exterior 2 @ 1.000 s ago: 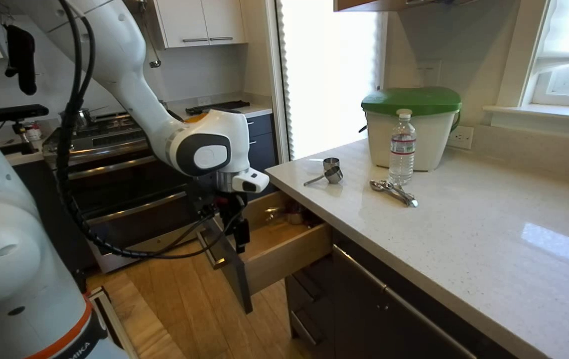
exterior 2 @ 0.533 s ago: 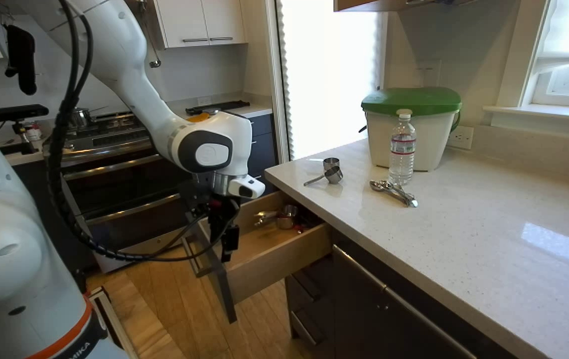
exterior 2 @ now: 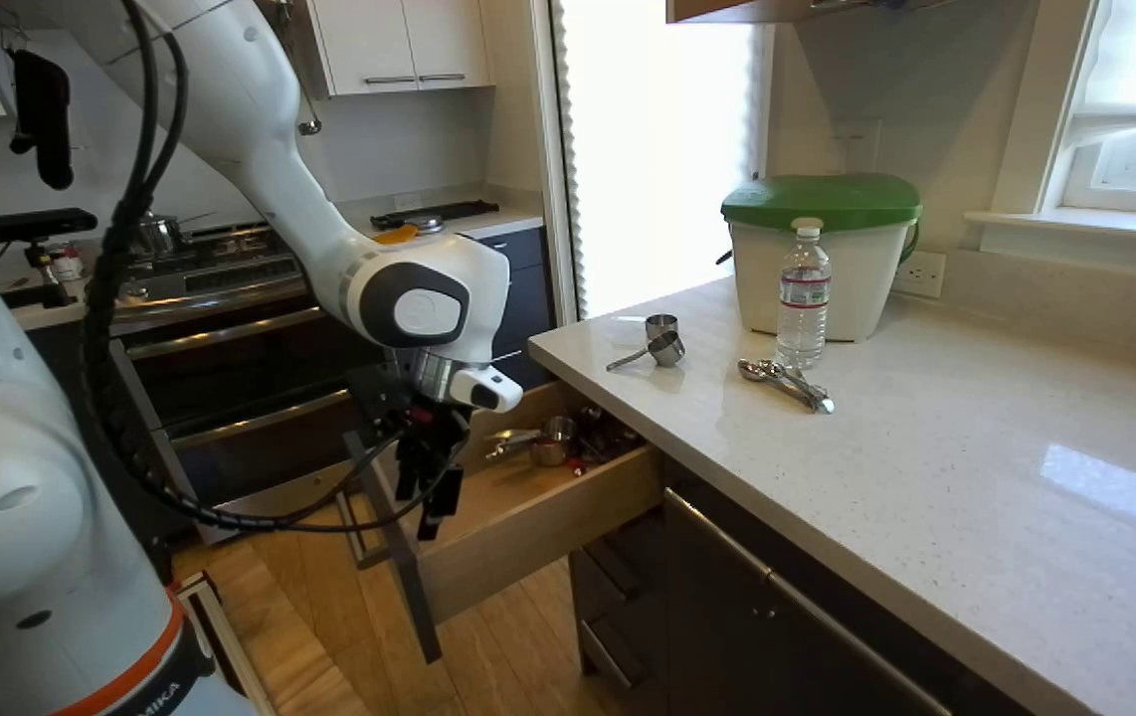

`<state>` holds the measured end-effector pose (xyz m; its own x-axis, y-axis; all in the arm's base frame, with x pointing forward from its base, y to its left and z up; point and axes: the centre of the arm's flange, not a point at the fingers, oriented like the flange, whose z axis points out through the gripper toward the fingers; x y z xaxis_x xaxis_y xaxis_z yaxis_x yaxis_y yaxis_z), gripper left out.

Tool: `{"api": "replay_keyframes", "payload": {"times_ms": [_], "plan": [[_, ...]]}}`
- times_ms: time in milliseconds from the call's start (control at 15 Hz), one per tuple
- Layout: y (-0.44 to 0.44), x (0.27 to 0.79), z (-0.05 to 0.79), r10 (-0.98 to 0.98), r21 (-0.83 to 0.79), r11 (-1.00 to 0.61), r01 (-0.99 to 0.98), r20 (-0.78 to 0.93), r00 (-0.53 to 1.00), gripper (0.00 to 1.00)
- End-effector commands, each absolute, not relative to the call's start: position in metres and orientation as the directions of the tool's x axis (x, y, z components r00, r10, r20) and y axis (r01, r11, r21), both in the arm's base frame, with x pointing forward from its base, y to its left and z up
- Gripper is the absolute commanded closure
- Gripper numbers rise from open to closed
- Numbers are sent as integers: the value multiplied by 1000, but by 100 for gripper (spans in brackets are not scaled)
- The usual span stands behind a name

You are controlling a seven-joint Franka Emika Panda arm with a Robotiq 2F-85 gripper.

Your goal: Pull the open drawer until it is fully open, pick up the black object from the open and put it on the kitchen counter

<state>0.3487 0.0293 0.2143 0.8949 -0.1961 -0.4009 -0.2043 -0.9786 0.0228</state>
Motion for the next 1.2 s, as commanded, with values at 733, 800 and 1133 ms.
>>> {"api": "replay_keyframes", "payload": {"times_ms": [733,800,1133], "plan": [[27,342,214,-156,-45,-972,-232,-616,772,0],[27,342,214,-155,-45,-971,-234,-628,763,0],[32,356,224,-146,-13,-986,-168,-437,887,0]]}}
